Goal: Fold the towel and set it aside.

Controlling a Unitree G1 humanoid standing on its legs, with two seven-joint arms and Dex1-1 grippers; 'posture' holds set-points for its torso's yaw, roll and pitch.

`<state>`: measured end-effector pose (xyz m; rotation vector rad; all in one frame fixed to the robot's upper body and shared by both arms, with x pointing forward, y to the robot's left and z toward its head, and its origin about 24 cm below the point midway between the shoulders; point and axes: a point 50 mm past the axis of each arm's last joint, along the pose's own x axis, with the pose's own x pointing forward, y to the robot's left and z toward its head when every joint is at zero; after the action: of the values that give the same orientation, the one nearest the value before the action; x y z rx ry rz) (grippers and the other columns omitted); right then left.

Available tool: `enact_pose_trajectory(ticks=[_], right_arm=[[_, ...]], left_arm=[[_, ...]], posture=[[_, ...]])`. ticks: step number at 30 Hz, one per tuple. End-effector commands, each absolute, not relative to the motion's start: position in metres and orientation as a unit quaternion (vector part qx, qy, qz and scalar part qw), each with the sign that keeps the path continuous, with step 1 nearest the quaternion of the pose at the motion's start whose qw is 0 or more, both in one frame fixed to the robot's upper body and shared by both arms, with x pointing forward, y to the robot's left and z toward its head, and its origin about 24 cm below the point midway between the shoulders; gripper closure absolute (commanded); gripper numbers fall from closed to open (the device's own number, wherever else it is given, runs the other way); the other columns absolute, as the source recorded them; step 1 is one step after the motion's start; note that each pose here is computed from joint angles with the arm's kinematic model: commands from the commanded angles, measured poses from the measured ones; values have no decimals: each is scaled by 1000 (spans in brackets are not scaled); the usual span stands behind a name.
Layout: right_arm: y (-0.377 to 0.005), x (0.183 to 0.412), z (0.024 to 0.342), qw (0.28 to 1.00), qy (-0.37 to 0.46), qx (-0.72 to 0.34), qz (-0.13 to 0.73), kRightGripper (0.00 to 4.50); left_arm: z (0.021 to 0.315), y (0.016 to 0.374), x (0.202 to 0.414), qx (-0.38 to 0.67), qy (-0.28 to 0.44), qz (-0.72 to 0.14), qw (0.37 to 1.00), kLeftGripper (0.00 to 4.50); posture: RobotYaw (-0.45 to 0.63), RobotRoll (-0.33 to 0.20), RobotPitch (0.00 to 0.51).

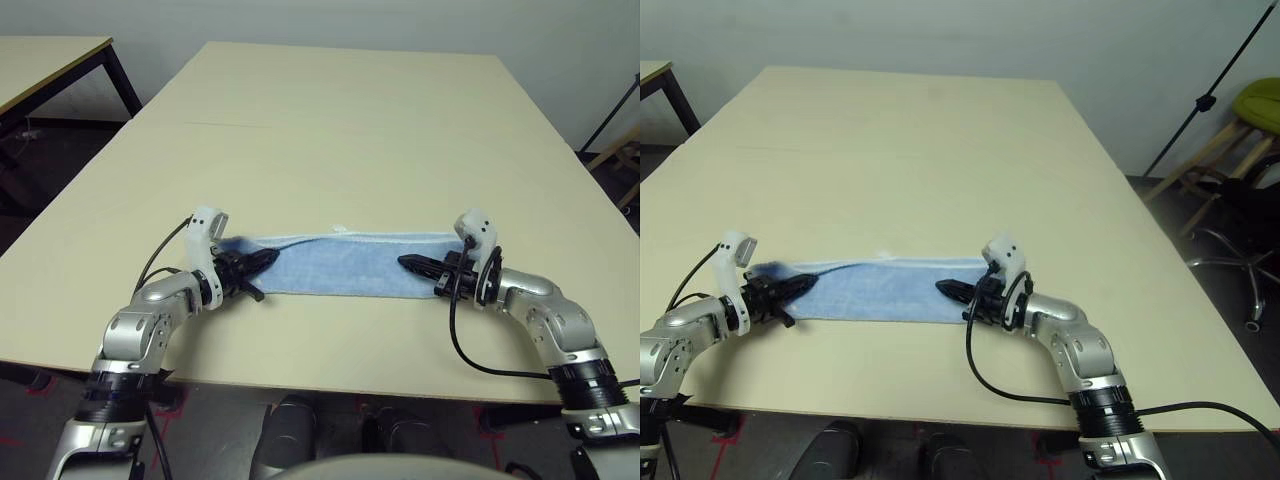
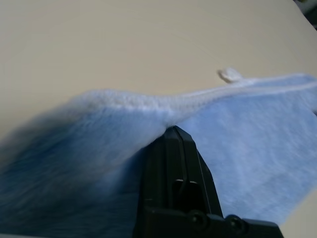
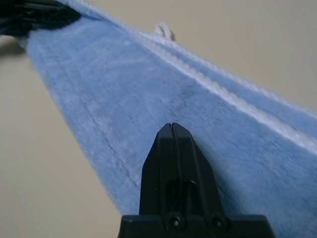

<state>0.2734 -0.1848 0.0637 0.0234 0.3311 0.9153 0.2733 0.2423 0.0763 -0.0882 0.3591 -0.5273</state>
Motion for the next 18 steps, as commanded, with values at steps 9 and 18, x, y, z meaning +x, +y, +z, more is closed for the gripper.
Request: enact_pose_trajectory(ticks=[9, 18], right_arm=[[-225, 268, 45, 903, 195, -13, 383, 4500], [-226, 273, 58, 909, 167, 36, 381, 4500]], left_arm=[[57, 285, 253, -51, 214, -182, 958, 4492], [63, 289, 255, -38, 204, -189, 960, 4492]], posture=[[152, 0, 88], [155, 0, 85]])
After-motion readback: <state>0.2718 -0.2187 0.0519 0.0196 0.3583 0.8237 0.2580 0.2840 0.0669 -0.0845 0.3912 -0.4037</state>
